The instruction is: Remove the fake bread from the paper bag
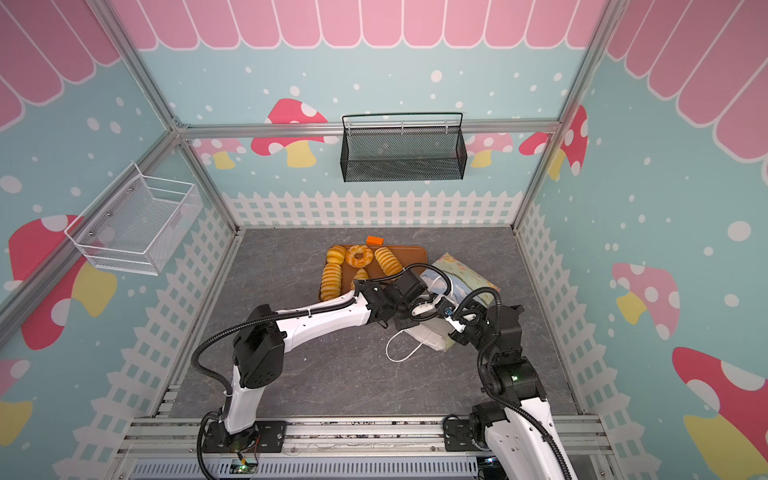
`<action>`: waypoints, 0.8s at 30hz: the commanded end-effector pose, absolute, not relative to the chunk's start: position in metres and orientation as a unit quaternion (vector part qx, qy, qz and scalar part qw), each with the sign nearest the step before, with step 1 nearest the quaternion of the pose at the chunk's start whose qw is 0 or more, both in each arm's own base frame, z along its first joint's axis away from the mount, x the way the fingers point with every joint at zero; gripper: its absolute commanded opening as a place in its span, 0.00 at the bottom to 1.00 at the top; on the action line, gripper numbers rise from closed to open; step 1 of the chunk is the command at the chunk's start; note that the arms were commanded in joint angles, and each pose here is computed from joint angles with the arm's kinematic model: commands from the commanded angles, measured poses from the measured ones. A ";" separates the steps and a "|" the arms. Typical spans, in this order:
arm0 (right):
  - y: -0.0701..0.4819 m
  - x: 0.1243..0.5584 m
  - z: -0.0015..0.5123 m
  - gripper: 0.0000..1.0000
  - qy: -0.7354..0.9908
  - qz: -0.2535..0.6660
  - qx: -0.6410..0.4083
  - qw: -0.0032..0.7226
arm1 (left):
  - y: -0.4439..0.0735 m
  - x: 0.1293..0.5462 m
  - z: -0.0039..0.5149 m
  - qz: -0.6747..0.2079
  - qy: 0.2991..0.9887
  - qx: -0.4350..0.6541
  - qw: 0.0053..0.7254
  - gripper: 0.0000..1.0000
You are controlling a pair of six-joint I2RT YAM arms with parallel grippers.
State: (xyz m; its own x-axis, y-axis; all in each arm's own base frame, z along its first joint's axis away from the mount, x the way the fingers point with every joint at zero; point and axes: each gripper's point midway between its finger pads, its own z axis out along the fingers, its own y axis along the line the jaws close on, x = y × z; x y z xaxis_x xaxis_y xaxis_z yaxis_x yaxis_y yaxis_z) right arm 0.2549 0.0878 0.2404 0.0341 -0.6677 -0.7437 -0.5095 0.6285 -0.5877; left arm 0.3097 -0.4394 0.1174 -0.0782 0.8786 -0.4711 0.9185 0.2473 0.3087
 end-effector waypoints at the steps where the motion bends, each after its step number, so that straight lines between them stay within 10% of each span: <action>1: 0.093 0.253 0.245 0.00 0.672 -0.067 -0.439 0.592 | -0.441 0.303 0.138 -0.066 0.734 0.605 0.301 0.34; 13: 0.086 0.252 0.242 0.00 0.676 -0.088 -0.433 0.590 | -0.414 0.317 0.161 -0.020 0.748 0.563 0.352 0.00; 24: 0.086 0.251 0.238 0.00 0.680 -0.085 -0.432 0.586 | -0.388 0.322 0.176 0.031 0.732 0.565 0.381 0.04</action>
State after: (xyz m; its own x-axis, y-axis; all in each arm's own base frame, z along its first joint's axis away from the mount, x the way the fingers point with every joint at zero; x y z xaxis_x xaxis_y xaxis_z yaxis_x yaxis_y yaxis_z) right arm 0.2529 0.0839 0.2395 0.0392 -0.6779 -0.7341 -0.4860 0.6290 -0.6068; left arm 0.3086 -0.3928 0.1504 -0.1082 0.8618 -0.4955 0.8546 0.3353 0.3966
